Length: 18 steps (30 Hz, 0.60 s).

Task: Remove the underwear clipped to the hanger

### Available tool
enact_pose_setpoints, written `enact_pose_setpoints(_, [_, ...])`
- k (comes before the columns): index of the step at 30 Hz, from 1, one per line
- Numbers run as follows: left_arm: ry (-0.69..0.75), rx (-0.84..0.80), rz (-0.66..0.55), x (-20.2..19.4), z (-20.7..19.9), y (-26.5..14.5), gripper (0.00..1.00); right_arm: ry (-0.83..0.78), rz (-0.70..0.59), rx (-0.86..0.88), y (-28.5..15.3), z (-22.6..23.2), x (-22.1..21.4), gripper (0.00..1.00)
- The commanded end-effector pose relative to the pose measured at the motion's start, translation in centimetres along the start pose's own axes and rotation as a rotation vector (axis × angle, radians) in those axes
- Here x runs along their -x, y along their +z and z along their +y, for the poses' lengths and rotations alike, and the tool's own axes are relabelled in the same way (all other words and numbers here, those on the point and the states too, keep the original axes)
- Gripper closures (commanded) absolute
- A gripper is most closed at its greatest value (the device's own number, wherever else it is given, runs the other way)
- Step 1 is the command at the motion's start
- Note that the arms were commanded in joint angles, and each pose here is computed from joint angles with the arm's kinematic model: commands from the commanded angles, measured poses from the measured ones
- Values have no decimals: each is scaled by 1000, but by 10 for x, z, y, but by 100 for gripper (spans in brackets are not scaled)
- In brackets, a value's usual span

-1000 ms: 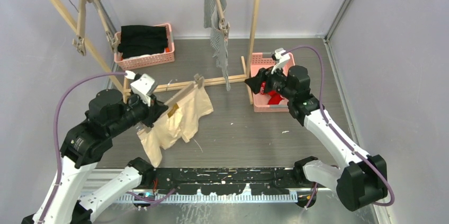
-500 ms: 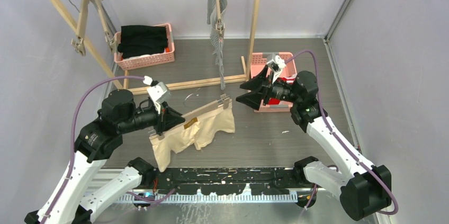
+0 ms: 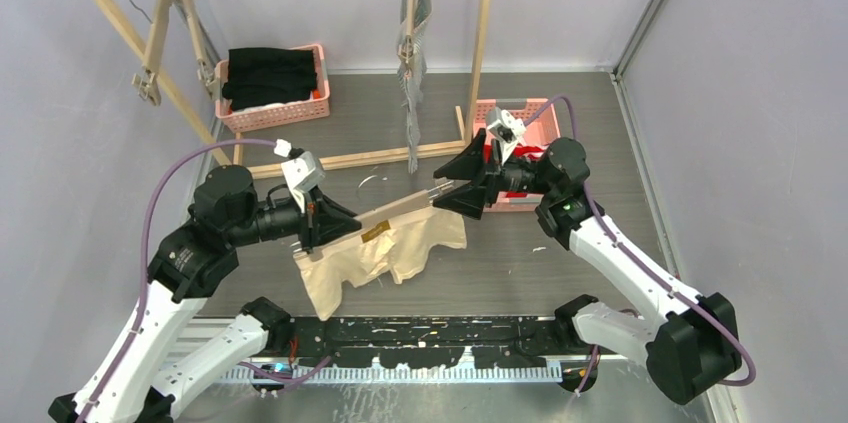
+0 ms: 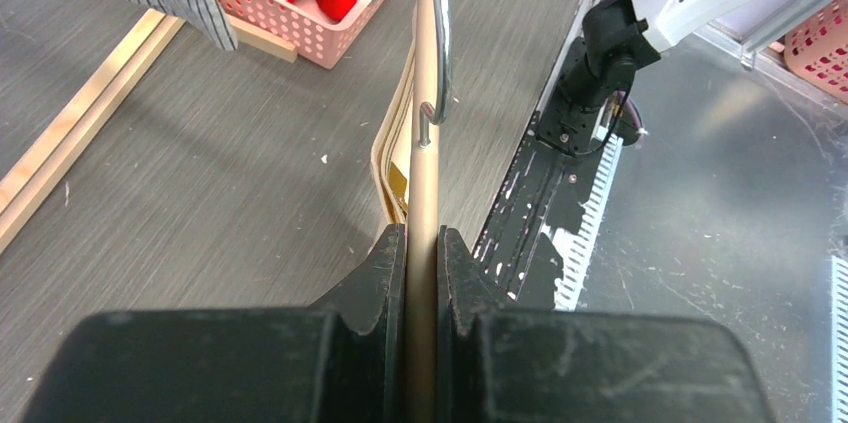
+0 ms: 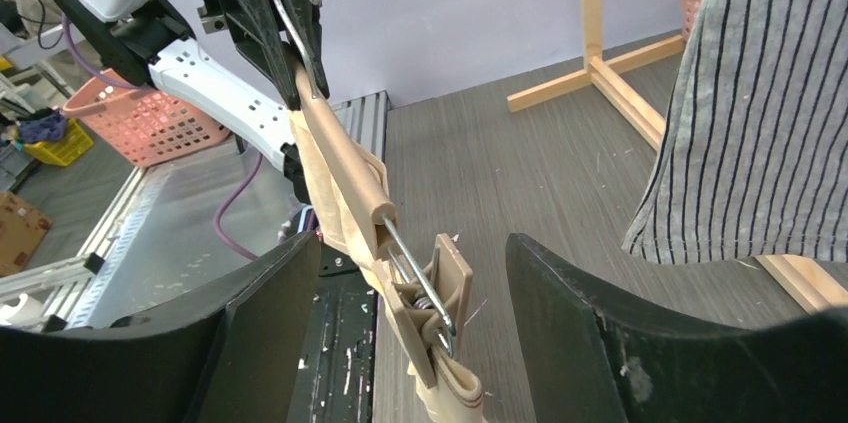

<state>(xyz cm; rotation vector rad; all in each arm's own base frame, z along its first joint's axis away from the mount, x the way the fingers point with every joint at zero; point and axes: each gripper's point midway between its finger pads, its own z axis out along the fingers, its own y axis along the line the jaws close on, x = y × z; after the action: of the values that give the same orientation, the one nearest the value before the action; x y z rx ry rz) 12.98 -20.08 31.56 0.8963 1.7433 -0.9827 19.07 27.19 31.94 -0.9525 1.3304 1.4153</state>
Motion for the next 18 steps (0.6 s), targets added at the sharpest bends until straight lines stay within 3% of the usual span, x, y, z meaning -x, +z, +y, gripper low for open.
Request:
enact_pose_setpoints(1, [42, -60, -103, 28, -11, 1, 100, -47, -30, 42, 8, 7, 12, 27])
enact_pose_setpoints(3, [41, -61, -105, 29, -11, 1, 100, -45, -30, 44, 10, 6, 12, 31])
enact_pose_setpoints(4, [40, -59, -106, 29, -10, 2, 100, -47, -29, 48, 11, 6, 12, 38])
enact_pose_setpoints(5, [39, -55, -105, 29, -10, 2, 100, -48, -30, 49, 12, 6, 12, 48])
enact_pose_setpoints(8, [31, -49, -99, 26, -7, 4, 100, -57, -40, 48, 13, 7, 14, 92])
enact_pose_setpoints(9, [29, -48, -97, 25, -7, 4, 100, -62, -42, 47, 13, 7, 15, 98])
enact_pose_setpoints(11, [27, -48, -95, 24, -6, 5, 100, -70, -44, 46, 13, 7, 15, 99])
enact_pose_setpoints(12, [25, -47, -95, 24, -5, 6, 100, -73, -47, 43, 13, 7, 16, 99])
enact_pose_setpoints(13, [25, -49, -97, 25, -6, 6, 100, -71, -50, 37, 13, 6, 17, 84])
enact_pose_setpoints(14, [25, -50, -101, 26, -6, 6, 100, -69, -49, 33, 13, 6, 18, 61])
enact_pose_setpoints(17, [29, -52, -125, 32, -7, 6, 100, -68, -52, 23, 13, 4, 18, 32])
enact_pose_setpoints(18, [29, -55, -136, 35, -7, 6, 100, -68, -60, 14, 13, 3, 19, 26])
